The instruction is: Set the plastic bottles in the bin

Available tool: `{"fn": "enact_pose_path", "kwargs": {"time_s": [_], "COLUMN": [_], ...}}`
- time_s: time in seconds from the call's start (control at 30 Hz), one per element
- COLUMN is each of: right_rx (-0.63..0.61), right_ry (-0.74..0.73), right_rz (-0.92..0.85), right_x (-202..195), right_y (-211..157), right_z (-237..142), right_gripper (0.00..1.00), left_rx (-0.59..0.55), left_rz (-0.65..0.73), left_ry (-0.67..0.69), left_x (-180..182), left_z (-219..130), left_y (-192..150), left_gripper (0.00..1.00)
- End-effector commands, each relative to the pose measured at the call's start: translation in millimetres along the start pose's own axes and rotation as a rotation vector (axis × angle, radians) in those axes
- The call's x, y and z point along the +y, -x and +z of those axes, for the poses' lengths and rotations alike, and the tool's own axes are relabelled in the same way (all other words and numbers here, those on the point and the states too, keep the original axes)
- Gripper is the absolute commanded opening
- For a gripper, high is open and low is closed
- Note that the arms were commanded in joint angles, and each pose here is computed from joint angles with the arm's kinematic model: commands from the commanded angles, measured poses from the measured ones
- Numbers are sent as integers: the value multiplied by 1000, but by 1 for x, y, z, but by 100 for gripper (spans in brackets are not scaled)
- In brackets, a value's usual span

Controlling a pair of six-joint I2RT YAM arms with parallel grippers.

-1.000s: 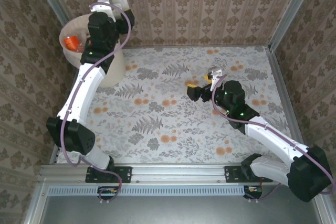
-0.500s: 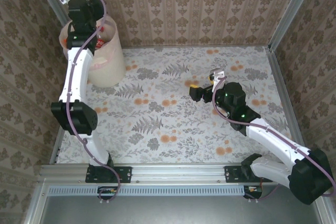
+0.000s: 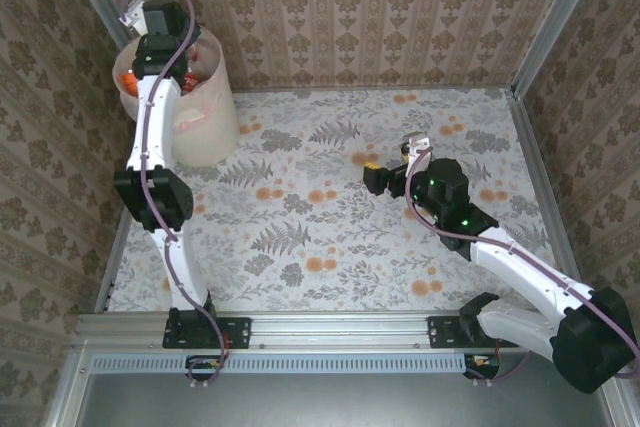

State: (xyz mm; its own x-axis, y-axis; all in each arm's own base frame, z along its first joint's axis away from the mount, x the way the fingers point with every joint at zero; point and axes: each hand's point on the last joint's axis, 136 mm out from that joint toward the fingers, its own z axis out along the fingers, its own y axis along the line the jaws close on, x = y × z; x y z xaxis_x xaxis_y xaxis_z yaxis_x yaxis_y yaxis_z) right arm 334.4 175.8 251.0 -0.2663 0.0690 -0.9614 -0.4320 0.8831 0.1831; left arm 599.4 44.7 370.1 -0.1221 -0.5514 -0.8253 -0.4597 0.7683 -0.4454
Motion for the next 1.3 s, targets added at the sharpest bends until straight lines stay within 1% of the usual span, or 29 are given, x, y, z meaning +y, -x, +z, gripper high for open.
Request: {"fn": "enact_pose_path", "kwargs": {"time_s": [0.0, 0.23, 0.43, 0.63, 0.67, 0.87, 0.97, 1.1, 1.27], "right_rx": [1, 0, 0, 2, -1, -13, -23, -30, -15], "right_ry": [-25, -27, -36, -104, -116, -203, -256, -362, -473], "right_rz": [-15, -17, -16, -5, -4, 15, 23, 43, 35], "right_x": [-3, -4, -6, -18, -20, -36, -46, -67, -97], "right_y": [-2, -3, -5, -7, -6, -7, -6, -8, -14], "right_z": [-3, -2, -4, -6, -7, -11, -15, -24, -35], "right_gripper": [100, 100, 100, 100, 100, 100, 100, 100, 100], "left_rx": [-52, -67, -55, -28, -22, 30, 49, 58, 2], "left_rz": [-67, -84, -94, -70, -58, 44, 78, 98, 146], "left_ry": [-1, -35, -135, -322, -358, -476, -559, -628, -584], "left_x": [-1, -3, -19, -45, -51, -71, -79, -72, -34], "left_z": [-23, -40, -55, -79, -85, -113, -133, -162, -194], "left_y": [29, 36, 40, 32, 31, 8, -4, -16, -23], "left_gripper": [100, 100, 100, 100, 100, 100, 100, 100, 100]}}
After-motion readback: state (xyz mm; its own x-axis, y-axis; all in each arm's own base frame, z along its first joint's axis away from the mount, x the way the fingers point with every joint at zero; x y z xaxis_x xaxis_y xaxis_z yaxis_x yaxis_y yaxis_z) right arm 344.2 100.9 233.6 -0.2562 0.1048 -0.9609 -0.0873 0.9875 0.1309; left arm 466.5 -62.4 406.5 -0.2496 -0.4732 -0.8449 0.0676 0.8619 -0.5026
